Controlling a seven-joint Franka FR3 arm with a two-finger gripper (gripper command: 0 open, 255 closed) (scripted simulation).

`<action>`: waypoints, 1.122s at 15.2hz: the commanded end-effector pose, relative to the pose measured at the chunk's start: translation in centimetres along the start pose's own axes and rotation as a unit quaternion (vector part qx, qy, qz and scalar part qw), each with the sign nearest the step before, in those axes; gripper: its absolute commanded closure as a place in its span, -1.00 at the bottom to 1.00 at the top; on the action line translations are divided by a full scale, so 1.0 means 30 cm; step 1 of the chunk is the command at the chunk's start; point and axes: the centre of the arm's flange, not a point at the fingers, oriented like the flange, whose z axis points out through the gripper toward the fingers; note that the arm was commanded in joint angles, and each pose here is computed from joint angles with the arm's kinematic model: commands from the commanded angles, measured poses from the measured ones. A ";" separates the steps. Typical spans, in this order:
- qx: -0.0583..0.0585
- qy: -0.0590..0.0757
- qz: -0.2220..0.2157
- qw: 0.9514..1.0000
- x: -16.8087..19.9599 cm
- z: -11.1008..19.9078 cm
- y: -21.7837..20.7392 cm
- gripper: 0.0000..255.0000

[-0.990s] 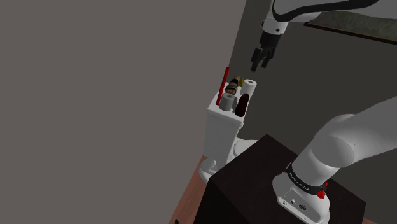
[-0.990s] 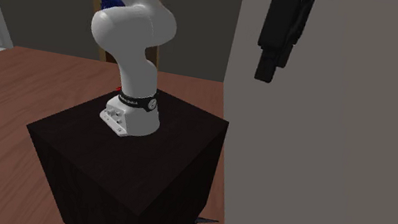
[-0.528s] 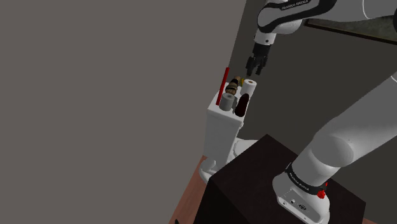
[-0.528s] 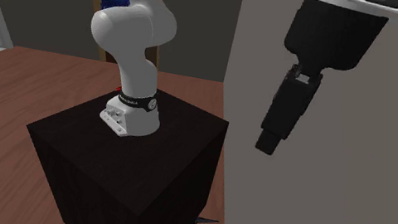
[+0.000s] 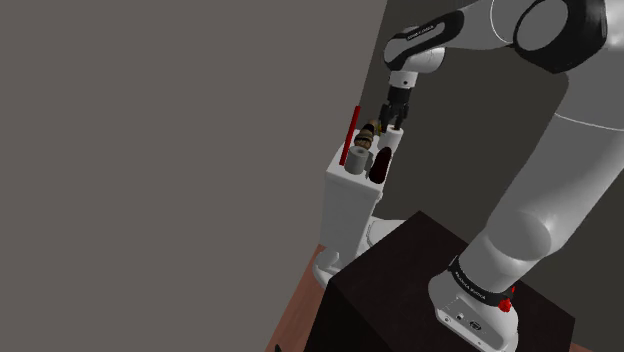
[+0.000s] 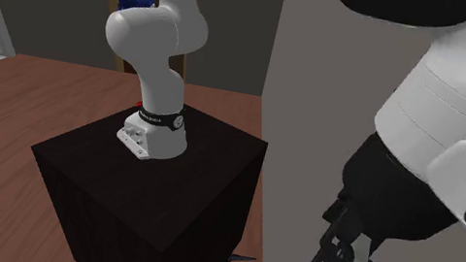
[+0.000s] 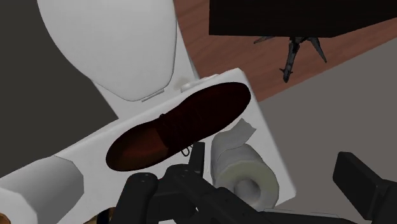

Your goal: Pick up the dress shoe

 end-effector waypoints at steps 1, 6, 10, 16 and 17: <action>0.008 -0.012 0.002 1.000 0.051 0.055 0.066 -1.00; 0.028 -0.041 0.007 0.999 0.176 0.212 0.211 -1.00; 0.044 -0.064 0.011 0.997 0.268 0.346 0.324 -1.00; 0.045 -0.064 0.011 0.997 0.283 0.434 0.332 -1.00; 0.044 -0.064 0.011 0.997 0.287 0.452 0.333 -1.00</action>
